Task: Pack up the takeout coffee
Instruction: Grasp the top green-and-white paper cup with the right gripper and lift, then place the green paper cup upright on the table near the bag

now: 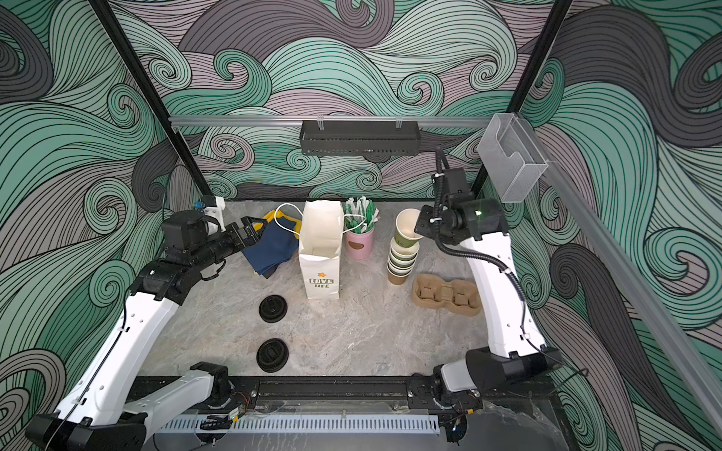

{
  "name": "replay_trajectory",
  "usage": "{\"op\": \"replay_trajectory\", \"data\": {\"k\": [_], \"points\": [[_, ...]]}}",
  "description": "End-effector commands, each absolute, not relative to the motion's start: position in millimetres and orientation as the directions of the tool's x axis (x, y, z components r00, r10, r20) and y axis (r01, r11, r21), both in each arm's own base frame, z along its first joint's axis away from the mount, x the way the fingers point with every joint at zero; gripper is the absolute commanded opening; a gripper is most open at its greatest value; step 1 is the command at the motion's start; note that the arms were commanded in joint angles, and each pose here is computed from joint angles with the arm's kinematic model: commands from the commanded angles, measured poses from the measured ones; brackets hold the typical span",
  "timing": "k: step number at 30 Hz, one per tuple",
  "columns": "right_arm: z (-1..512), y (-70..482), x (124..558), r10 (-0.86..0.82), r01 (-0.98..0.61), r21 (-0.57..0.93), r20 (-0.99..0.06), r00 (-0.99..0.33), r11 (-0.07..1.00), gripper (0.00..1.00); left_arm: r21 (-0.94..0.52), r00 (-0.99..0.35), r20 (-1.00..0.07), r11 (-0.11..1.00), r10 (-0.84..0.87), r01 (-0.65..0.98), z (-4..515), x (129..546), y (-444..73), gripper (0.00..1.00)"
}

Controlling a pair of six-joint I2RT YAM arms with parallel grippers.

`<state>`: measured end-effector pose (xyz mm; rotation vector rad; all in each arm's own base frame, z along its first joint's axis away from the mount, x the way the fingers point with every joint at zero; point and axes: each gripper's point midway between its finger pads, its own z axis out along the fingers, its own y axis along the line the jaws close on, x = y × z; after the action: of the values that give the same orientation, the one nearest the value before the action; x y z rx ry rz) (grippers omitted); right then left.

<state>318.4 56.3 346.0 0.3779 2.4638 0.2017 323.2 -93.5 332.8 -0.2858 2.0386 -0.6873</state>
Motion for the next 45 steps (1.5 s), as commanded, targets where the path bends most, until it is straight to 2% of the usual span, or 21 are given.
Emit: {"op": "replay_trajectory", "data": {"k": [1, 7, 14, 19, 27, 45], "points": [[363, 66, 293, 0.276, 0.149, 0.259, -0.573, -0.772, 0.954, 0.0, -0.597, -0.571, -0.661, 0.802, -0.487, 0.007, 326, 306, -90, 0.95], [336, 103, 253, 0.168, 0.04, 0.255, -0.505, -0.847, 0.966, 0.0, -0.652, -0.616, -0.542, 0.749, -0.572, -0.122, 282, 286, -85, 0.95], [258, 156, 213, 0.084, -0.039, 0.261, -0.446, -0.891, 0.965, 0.0, -0.676, -0.633, -0.43, 0.694, -0.644, -0.248, 236, 265, -81, 0.95], [207, 192, 198, 0.012, -0.104, 0.241, -0.438, -0.899, 0.965, 0.0, -0.65, -0.655, -0.407, 0.706, -0.637, -0.283, 217, 256, -78, 0.95], [162, 215, 195, -0.044, -0.142, 0.205, -0.423, -0.905, 0.968, 0.0, -0.638, -0.663, -0.396, 0.71, -0.635, -0.298, 207, 252, -77, 0.95], [118, 221, 201, -0.108, -0.161, 0.115, -0.37, -0.923, 0.98, 0.0, -0.638, -0.667, -0.392, 0.709, -0.634, -0.3, 202, 251, -78, 0.95]]}}
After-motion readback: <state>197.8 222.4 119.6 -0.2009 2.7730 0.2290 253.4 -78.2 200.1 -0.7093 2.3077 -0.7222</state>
